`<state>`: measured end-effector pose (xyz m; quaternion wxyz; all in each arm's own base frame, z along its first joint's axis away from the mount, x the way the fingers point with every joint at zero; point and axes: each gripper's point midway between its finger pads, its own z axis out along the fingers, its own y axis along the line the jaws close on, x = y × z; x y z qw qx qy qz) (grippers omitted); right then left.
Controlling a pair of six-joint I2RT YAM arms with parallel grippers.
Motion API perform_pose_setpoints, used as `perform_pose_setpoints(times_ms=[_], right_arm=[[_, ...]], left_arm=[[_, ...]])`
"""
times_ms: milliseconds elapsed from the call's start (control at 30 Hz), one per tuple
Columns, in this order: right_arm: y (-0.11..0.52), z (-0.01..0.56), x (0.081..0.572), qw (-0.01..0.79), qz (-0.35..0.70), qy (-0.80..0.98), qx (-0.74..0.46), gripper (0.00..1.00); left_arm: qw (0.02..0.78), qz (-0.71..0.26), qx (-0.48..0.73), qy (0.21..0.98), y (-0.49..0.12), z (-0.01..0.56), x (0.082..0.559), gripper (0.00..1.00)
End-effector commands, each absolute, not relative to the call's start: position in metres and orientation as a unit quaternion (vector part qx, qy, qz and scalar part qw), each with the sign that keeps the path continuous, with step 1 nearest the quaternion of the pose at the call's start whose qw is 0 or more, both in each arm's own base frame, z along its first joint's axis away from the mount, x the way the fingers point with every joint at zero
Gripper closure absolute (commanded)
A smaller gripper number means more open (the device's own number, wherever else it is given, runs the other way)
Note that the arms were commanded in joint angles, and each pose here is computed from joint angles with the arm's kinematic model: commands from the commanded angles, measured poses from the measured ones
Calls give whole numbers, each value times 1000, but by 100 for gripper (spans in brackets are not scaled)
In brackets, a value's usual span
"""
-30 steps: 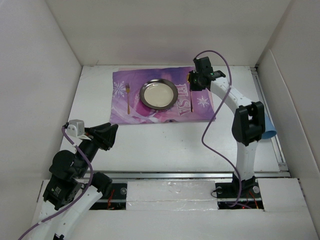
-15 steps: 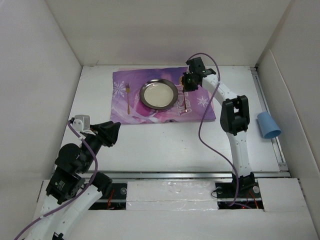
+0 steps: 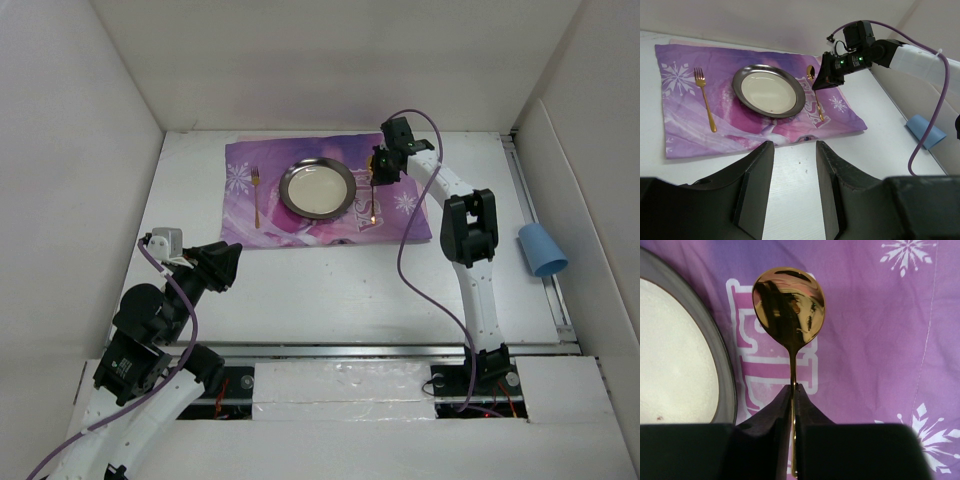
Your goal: Set the dinner table for one person
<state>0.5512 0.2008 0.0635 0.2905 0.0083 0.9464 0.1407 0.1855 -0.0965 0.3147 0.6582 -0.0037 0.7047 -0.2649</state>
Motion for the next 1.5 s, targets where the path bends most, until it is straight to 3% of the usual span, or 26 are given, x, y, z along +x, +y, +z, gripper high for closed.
perform_pose_setpoints(times_ms=[0,100,233,367,400,467,500,533,600,633,667,700,767,800,833,867,933,967,1233,1467], right_arm=[[206,85,569,331,158,930,16,78],[206,95,566,338,163,927,13,63],[203,109,565,345,171,923,9,57],[194,137,557,378,163,911,13,56],[186,171,553,412,156,897,24,65],[166,170,540,430,153,888,60,80],[151,178,534,448,141,878,85,100],[128,223,521,493,147,850,116,100],[89,209,490,514,128,825,197,100],[68,253,464,563,134,782,232,100],[40,219,438,552,114,772,296,100],[12,221,420,571,80,744,337,100],[-26,237,373,598,54,696,395,91],[-51,218,347,592,-8,679,434,77],[-64,213,330,588,-31,668,456,71],[-83,205,295,576,-63,650,492,53],[-99,193,278,566,-99,637,513,50],[-104,187,266,560,-106,629,528,44],[-149,149,234,533,-107,558,627,38],[-204,136,236,510,-138,541,655,32]], left_arm=[[666,-272,-1,694,-101,322,189,64],[668,-276,1,691,-101,324,187,64],[667,-278,5,691,-103,323,187,64],[670,-285,11,685,-104,327,184,64],[670,-286,13,685,-104,328,183,64],[672,-292,16,681,-105,330,181,64],[674,-294,19,677,-105,332,179,64],[675,-295,20,676,-105,332,178,64],[679,-302,23,668,-104,336,173,64],[681,-304,24,666,-104,336,172,64],[683,-305,24,663,-103,338,170,64],[689,-309,22,655,-101,342,167,64],[695,-310,21,649,-98,345,164,64],[699,-317,22,641,-97,349,159,64],[701,-317,20,638,-96,350,158,64],[702,-324,20,634,-96,352,155,63],[703,-324,18,633,-94,353,153,63],[702,-330,25,630,-97,353,151,63],[704,-345,29,620,-96,357,142,63],[704,-350,29,617,-95,358,139,62]])
